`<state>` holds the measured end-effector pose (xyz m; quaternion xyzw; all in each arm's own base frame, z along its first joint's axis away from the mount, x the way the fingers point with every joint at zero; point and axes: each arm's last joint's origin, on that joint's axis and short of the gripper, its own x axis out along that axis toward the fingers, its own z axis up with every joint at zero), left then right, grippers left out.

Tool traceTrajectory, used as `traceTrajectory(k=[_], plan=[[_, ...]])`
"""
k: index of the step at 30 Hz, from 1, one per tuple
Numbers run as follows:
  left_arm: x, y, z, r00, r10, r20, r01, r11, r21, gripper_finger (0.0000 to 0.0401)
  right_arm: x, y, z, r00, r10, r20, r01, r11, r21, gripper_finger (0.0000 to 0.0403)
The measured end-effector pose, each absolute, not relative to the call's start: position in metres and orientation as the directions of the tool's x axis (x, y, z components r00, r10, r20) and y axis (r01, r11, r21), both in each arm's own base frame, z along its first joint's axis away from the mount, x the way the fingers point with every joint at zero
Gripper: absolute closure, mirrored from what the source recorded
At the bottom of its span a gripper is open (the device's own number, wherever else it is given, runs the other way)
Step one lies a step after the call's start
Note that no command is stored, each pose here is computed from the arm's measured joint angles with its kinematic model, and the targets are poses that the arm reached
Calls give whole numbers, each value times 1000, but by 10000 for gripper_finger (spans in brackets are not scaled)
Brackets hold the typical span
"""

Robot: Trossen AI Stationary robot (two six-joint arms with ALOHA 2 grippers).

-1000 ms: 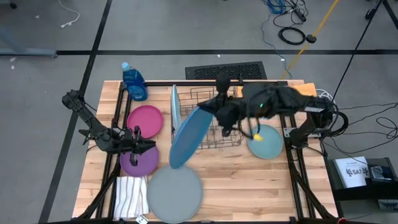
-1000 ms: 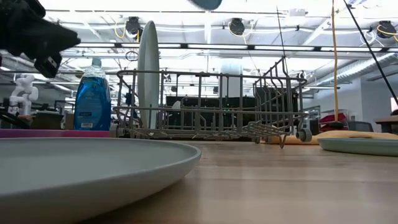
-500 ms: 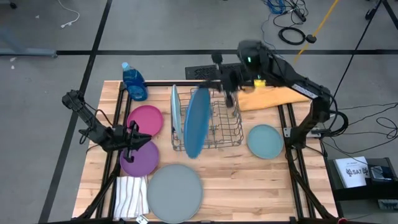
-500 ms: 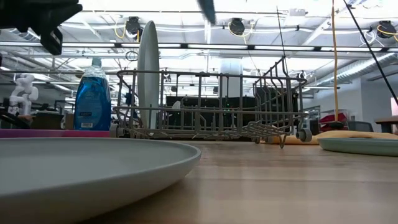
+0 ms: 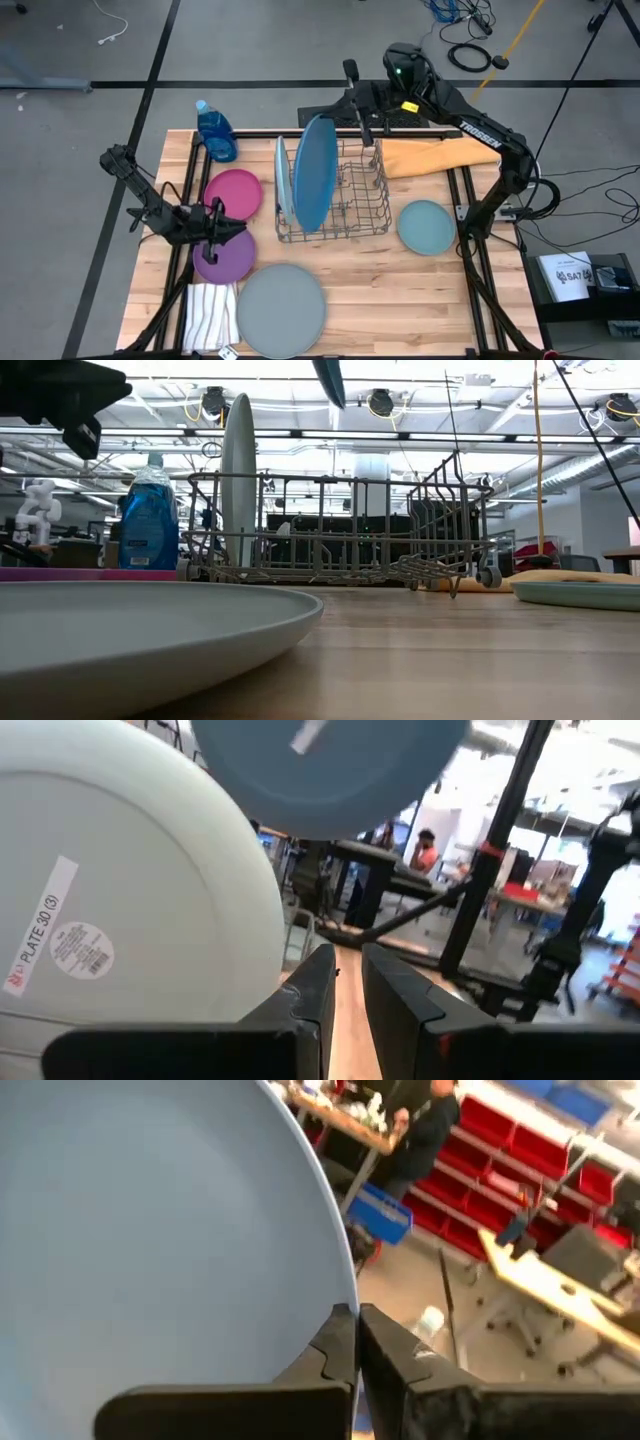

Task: Sort dishes
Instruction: Put the blue plate into the dish rack

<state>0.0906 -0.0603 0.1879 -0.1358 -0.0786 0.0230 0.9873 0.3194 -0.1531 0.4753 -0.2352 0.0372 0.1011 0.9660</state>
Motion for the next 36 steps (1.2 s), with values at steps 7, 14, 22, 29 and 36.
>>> traceTrajectory(k=[7,14,22,29,36], plan=[[90,-60,190,983,70,168,-15,952,-307,346,326,-134,467,932,320,-169,-362,815,-453,402],[88,-58,202,963,55,263,20,962,-274,346,331,-122,467,919,355,-172,-392,777,-492,402],[83,-54,252,914,75,398,-44,995,-86,341,333,-149,458,909,386,-154,-408,759,-507,403],[103,-65,306,943,188,275,-214,974,70,261,346,-180,441,893,434,-120,-430,745,-510,403],[152,-94,357,937,282,204,-345,836,428,202,361,-198,424,841,537,-70,-500,720,-481,403]])
